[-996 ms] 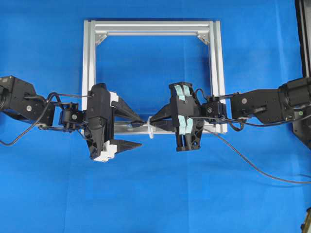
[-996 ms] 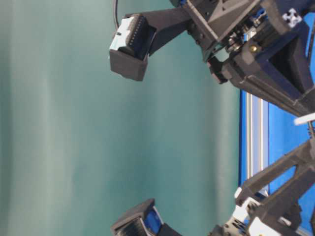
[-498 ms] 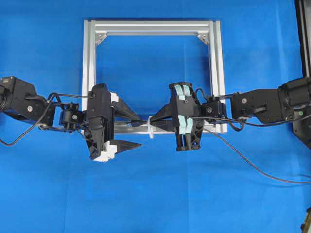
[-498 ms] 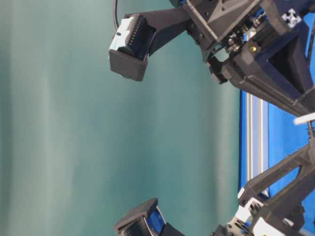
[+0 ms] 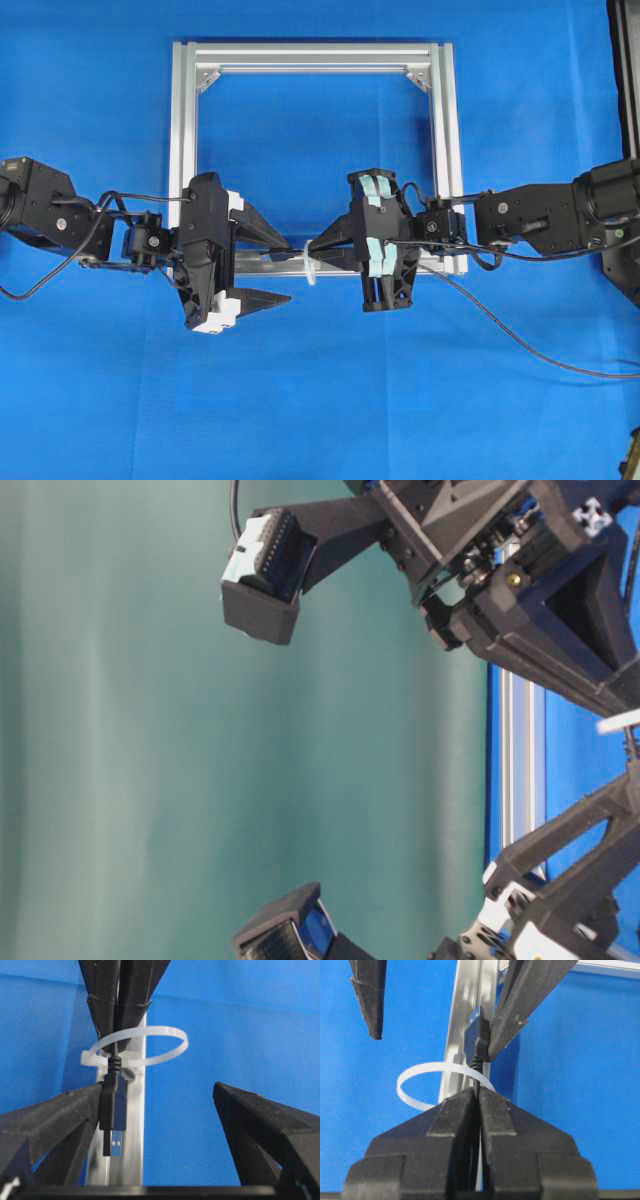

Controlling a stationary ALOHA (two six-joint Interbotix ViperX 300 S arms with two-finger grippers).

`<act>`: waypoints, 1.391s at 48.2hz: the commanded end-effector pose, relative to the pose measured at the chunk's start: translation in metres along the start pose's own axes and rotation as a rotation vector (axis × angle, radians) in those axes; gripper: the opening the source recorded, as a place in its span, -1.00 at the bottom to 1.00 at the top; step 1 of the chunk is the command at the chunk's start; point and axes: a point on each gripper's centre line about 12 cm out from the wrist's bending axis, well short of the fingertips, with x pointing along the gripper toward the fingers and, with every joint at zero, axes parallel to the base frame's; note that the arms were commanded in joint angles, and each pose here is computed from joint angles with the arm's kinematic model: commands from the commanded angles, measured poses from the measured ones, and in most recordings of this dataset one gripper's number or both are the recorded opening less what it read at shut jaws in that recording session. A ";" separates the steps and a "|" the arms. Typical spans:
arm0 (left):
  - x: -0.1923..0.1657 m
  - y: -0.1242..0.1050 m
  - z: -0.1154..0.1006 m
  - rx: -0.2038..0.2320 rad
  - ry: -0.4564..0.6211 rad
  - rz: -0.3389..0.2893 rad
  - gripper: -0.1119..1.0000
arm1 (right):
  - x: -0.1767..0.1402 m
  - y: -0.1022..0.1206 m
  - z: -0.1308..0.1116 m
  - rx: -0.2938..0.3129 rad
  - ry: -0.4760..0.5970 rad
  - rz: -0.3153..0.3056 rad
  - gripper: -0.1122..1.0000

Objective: Insert the wire through the string loop located in the center.
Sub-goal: 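Close the left gripper on the USB plug beyond the loop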

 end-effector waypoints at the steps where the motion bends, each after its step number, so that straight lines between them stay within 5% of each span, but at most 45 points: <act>1: 0.001 -0.002 0.010 -0.001 -0.032 -0.006 0.84 | -0.002 0.000 0.012 0.000 -0.040 0.000 -0.84; 58: 0.001 0.000 0.009 -0.008 -0.016 0.002 0.81 | -0.002 0.000 0.012 0.000 -0.040 0.000 -0.84; 62: 0.002 0.000 0.008 -0.010 0.004 0.006 0.65 | -0.002 0.000 0.012 0.000 -0.040 0.000 -0.84; 67: 0.004 0.004 0.010 -0.017 0.008 0.017 0.16 | -0.002 0.000 0.012 0.000 -0.040 0.000 -0.84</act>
